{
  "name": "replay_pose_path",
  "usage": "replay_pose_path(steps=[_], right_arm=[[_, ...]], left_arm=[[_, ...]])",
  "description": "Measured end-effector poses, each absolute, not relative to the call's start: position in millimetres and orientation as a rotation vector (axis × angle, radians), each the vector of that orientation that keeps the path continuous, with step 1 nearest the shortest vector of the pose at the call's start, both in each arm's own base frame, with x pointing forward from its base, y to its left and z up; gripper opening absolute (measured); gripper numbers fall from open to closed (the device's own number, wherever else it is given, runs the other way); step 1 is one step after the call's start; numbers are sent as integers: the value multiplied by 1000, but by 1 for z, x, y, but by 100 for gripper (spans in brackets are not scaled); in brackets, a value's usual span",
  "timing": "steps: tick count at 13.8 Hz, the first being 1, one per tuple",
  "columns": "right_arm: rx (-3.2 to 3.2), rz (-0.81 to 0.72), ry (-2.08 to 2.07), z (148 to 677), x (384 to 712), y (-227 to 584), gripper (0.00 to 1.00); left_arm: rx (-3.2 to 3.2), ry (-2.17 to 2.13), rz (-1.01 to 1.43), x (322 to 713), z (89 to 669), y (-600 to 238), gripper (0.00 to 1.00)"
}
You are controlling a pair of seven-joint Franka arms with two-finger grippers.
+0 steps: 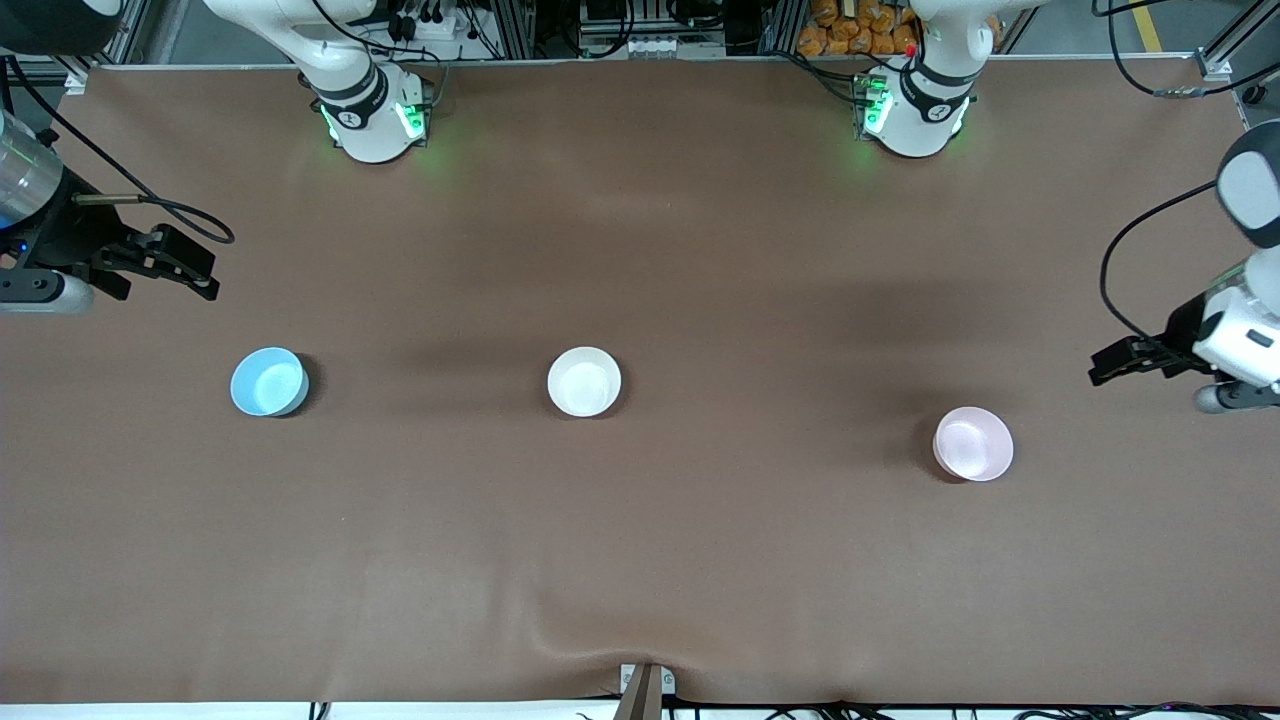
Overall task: Stack pink and blue bowls on white bowl
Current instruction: 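Move the left gripper down to the pink bowl rim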
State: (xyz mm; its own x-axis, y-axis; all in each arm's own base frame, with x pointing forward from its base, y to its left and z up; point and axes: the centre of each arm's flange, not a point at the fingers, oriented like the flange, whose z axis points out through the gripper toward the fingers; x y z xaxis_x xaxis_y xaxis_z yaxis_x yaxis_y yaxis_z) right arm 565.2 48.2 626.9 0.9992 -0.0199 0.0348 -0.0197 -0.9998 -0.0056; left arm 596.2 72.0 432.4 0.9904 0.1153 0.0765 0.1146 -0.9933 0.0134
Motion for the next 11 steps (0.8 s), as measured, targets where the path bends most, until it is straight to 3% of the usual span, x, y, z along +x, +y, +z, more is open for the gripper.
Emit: replay_pose_path(steps=[7,10,11], right_arm=[[-3136,-55,31,627,565,48,100],[-3136,-55,31,627,565,48,100],[-3136,-55,31,627,565,48,100]], left_arm=[[3110,173,221,601,327,68,100],[3098,177,235,608,283,66,75],[3088,189,231,609,272,66,75]])
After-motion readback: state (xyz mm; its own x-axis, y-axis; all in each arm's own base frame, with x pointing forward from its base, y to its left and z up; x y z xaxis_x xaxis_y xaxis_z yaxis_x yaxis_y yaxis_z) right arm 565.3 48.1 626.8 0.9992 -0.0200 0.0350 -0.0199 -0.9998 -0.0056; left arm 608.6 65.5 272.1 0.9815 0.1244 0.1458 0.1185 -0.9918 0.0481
